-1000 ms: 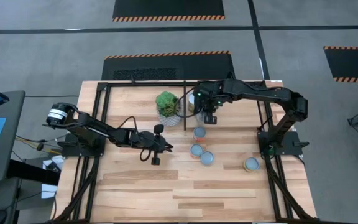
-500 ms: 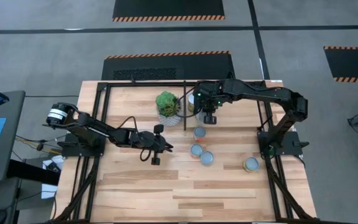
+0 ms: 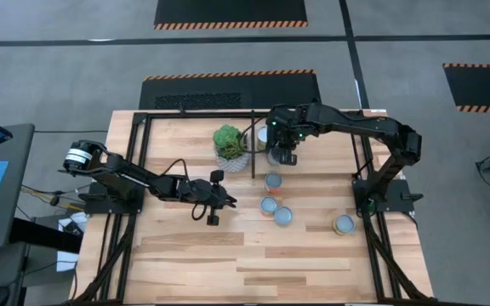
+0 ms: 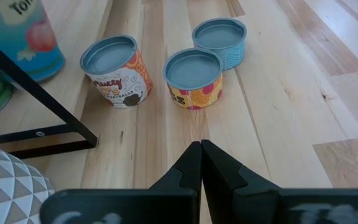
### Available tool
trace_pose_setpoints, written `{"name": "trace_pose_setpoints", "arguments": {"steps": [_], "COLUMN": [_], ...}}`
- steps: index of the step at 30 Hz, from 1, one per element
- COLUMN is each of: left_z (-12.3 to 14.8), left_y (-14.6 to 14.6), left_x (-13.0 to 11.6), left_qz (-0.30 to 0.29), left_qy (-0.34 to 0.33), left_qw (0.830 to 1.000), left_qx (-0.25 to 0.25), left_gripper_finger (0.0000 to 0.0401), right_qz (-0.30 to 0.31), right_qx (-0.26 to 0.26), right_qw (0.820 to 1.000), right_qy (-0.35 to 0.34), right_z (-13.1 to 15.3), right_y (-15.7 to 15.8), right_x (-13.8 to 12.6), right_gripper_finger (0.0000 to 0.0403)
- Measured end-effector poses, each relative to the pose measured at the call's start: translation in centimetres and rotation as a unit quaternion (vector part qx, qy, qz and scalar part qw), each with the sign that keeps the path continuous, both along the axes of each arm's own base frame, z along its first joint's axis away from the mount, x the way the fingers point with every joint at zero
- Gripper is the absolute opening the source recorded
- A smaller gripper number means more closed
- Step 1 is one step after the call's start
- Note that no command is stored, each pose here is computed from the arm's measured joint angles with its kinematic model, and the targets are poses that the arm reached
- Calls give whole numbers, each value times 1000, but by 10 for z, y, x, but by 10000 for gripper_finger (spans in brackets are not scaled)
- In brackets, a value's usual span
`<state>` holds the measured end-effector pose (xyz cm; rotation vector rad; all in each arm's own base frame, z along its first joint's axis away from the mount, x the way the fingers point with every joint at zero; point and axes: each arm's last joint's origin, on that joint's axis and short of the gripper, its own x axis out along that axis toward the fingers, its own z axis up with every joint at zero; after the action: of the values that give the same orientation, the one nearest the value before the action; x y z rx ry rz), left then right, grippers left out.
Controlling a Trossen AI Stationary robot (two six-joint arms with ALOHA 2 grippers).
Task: Pick and place cans onto a shelf
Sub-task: Put the canned tomatoes on the shelf
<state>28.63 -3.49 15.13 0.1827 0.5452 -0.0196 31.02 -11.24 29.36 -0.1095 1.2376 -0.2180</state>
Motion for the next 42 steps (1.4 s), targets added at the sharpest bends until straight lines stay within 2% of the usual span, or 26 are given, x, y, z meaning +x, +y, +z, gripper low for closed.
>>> {"name": "trace_pose_setpoints", "arguments": {"steps": [10,16,27,42], "left_z": [0,0,0,0], "left_y": [0,0,0,0], "left_x": [0,0,0,0], "left_qz": [0,0,0,-2], "left_qy": [0,0,-1,-1], "left_qw": [1000,1000,1000,1000], "left_qx": [0,0,0,4], "left_gripper_finger": [0,0,0,0], "right_qz": [-3,-28,-8,27], "right_qx": [1,20,11,3], "right_qw": [1000,999,1000,999], "right_qy": [0,24,-1,-36], "right_z": [0,-2,-20,-18], "right_y": [-1,1,12,30], "right_x": [-1,-6,4,16], "right_gripper_finger": [33,33,22,27]}}
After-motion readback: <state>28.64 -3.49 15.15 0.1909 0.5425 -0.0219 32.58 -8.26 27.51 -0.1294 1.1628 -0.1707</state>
